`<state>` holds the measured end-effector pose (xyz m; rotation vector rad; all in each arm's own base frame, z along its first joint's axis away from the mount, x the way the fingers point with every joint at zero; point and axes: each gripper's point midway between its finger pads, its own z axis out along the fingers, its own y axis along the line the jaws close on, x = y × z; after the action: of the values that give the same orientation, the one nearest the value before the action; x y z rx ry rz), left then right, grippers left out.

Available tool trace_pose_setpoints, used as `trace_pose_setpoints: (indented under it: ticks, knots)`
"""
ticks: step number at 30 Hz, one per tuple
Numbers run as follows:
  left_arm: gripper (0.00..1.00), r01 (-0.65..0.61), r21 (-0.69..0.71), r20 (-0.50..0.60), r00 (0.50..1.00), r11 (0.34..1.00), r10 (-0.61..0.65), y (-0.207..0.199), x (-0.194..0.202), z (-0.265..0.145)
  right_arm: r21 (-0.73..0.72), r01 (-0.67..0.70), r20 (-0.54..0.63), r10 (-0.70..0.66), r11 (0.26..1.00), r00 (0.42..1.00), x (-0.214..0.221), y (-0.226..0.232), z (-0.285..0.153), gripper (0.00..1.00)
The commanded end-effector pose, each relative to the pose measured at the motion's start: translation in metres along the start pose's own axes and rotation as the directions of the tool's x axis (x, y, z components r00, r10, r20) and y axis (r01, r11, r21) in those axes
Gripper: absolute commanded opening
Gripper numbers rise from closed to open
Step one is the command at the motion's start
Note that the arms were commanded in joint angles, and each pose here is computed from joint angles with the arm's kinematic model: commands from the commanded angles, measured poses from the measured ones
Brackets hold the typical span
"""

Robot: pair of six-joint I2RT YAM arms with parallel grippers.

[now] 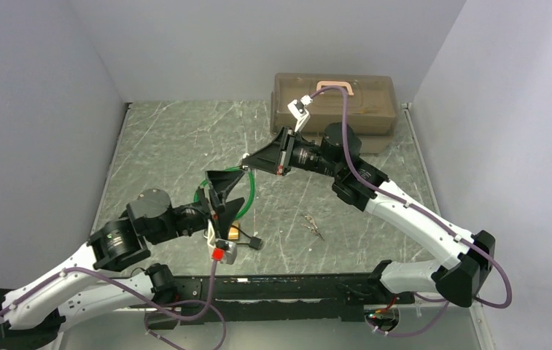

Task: Unlock with the key
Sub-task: Adjust the key.

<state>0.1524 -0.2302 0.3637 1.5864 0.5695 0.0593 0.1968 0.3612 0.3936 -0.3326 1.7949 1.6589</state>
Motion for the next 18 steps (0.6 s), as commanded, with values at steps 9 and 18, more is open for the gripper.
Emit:
trace_pose_setpoints:
  ticks: [9, 18]
  knots:
    - [0.49, -0.386, -0.293, -0.078, 0.922, 0.875, 0.38, 0.059, -0.01, -0.008, -0.088, -0.202, 0.079, 0.209, 0.975, 0.975, -0.032, 0.022, -0.003, 0.0]
    - [0.33, -0.447, -0.288, -0.104, 0.894, 0.847, 0.437, 0.066, -0.011, -0.004, -0.097, -0.216, 0.05, 0.221, 0.972, 0.974, -0.03, 0.023, -0.004, 0.0]
